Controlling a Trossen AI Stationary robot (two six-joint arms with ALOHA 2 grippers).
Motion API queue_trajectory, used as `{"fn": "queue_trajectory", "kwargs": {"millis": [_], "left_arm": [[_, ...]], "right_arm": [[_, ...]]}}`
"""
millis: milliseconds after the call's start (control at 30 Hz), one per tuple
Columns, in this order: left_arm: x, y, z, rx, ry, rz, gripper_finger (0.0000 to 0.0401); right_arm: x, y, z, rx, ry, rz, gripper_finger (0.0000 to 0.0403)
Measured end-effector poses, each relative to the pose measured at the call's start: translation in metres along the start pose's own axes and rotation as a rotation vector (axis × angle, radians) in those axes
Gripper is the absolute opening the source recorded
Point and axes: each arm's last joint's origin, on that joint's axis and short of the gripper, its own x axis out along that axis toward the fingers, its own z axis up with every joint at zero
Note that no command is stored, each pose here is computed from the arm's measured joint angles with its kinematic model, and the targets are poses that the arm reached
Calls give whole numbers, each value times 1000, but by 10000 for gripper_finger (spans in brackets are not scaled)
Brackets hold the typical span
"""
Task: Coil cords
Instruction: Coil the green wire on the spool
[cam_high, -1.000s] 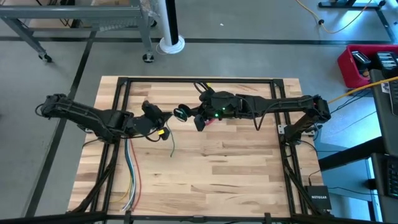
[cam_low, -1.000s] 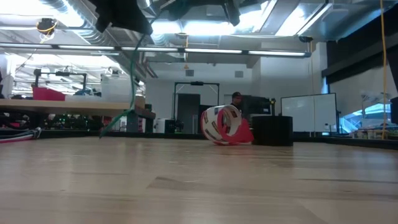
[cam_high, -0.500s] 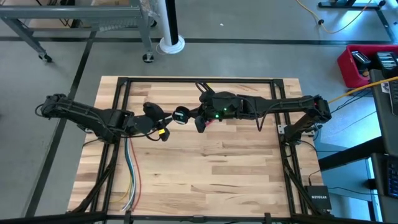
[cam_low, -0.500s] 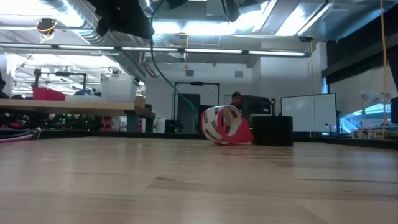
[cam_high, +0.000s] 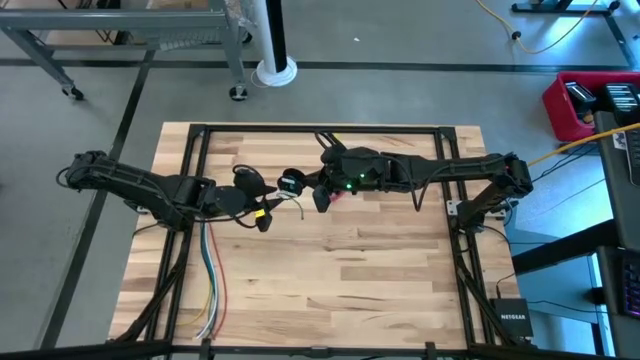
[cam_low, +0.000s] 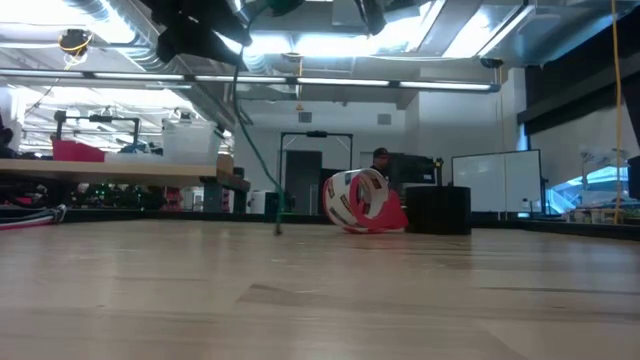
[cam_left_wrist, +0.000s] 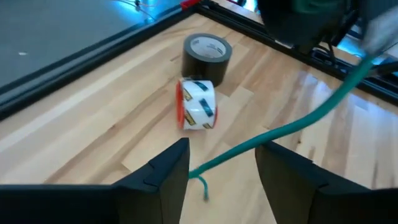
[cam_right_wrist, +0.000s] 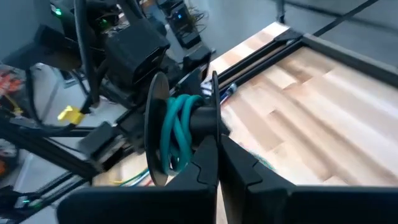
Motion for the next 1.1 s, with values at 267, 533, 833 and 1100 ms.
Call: {"fn": "queue_trajectory", "kwargs": {"millis": [267,533,833,1100], "left_arm": [[0,0,-1,-82,15,-9,174],[0,0,2,-83,-3,-13,173],[17,-16,0,-123,-47,-55,172],[31,-38,-9,-133,-78,-105,172]], "right_arm": [[-1,-3,2,-43,-53,-86,3],[-11,0,8,-51,-82,-74,3],[-12,1,14,-47,-146,-80,3],[-11,-14,22,-39,-180,-162,3]]}}
